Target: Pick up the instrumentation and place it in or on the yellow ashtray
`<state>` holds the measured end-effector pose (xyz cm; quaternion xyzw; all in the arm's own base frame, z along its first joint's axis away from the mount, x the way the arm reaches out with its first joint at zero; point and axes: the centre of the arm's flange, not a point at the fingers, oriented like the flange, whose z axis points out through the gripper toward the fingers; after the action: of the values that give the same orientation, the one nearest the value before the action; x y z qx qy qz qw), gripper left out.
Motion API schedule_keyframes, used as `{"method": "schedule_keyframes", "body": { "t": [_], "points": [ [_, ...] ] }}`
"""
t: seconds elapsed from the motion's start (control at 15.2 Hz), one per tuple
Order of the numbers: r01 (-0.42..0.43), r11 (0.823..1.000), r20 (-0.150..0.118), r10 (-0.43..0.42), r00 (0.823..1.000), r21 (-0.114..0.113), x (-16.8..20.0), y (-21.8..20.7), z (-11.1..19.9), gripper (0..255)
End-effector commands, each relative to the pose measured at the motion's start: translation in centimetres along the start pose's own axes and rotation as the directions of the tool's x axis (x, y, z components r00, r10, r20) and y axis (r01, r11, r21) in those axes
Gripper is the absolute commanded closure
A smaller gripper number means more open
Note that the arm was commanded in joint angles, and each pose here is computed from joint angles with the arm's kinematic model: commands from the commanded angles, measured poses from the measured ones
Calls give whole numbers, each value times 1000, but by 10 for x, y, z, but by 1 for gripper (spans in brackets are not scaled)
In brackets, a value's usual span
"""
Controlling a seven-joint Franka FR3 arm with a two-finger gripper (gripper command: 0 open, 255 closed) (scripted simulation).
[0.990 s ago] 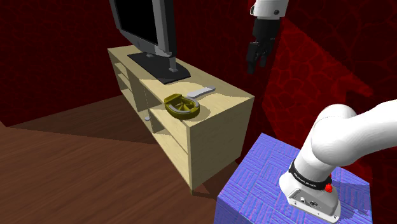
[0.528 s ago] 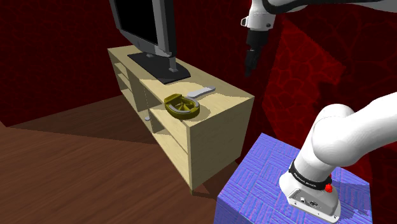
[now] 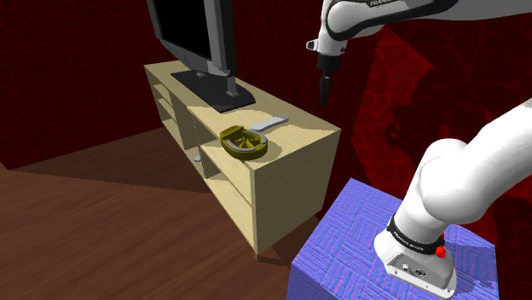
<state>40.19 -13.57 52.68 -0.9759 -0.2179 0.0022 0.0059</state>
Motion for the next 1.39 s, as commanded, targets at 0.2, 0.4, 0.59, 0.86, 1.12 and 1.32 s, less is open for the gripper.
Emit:
{"method": "schedule_keyframes", "body": {
  "t": [0.2, 0.4, 0.59, 0.86, 1.12, 1.32],
  "points": [
    [175, 985, 1, -175, 985, 1, 35, 48, 30, 0],
    [274, 962, 1, -274, 962, 2, 59, 73, 49, 0],
    [371, 929, 0, -371, 929, 4, 85, 96, 68, 0],
    [494, 869, 0, -494, 869, 6, 124, 122, 93, 0],
    [608, 794, -1, -608, 794, 8, 165, 143, 119, 0],
    [686, 728, -2, -686, 728, 9, 198, 155, 138, 0]
  ]
}}
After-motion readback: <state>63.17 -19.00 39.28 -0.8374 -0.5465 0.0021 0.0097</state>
